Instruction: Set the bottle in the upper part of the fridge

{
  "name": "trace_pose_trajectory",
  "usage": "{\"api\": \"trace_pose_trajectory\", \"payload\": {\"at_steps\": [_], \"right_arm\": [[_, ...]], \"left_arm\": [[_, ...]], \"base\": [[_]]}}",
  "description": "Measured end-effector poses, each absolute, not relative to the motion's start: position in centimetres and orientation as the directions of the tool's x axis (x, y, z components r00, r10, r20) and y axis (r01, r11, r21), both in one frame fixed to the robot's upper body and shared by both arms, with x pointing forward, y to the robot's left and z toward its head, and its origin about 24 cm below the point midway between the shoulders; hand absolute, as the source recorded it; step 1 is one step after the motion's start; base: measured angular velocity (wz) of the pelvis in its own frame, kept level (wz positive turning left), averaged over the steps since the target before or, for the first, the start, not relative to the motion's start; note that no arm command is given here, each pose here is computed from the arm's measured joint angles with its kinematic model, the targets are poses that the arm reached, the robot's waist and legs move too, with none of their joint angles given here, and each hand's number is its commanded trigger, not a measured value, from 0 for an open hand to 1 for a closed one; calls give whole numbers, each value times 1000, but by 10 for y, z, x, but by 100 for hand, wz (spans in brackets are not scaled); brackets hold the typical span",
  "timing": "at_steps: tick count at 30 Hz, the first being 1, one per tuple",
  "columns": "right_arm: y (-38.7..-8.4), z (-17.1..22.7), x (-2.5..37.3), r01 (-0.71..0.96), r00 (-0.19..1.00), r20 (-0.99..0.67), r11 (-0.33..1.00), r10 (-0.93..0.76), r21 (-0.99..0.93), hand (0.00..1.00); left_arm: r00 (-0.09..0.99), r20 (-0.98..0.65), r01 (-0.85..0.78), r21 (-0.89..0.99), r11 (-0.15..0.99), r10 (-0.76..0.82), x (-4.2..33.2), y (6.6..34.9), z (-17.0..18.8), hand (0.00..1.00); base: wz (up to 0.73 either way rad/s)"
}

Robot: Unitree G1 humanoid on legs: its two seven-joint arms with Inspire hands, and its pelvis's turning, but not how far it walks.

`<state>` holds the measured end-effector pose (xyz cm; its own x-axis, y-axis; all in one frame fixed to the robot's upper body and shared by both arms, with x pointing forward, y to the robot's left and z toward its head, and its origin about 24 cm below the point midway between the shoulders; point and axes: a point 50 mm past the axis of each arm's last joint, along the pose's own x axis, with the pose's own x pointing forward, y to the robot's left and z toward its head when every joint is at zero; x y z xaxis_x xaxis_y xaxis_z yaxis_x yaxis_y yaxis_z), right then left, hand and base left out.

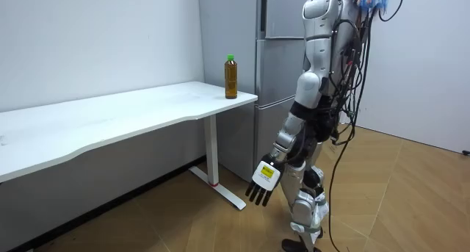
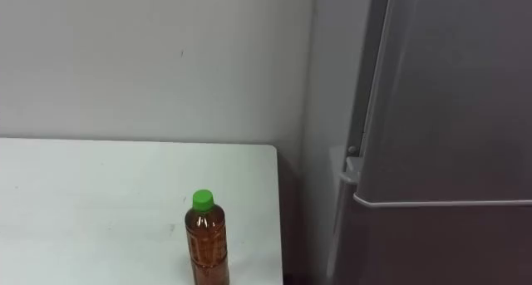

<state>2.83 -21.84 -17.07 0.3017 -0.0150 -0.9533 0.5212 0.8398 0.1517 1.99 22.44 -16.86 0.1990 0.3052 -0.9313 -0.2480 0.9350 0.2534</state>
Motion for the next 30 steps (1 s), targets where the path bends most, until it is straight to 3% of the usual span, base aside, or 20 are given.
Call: {"api": "trace_pose_trajectory", "payload": {"at_steps": [19, 30], "right_arm": [[-218, -171, 28, 517, 296, -955, 841, -2, 158, 0], [-231, -169, 28, 501, 279, -959, 860, -54, 97, 0]], "left_arm": [[165, -928, -273, 282, 920, 333, 12, 227, -169, 0], [90, -886, -581, 324, 746, 455, 13, 255, -160, 0]], "base": [[0], [0]]}}
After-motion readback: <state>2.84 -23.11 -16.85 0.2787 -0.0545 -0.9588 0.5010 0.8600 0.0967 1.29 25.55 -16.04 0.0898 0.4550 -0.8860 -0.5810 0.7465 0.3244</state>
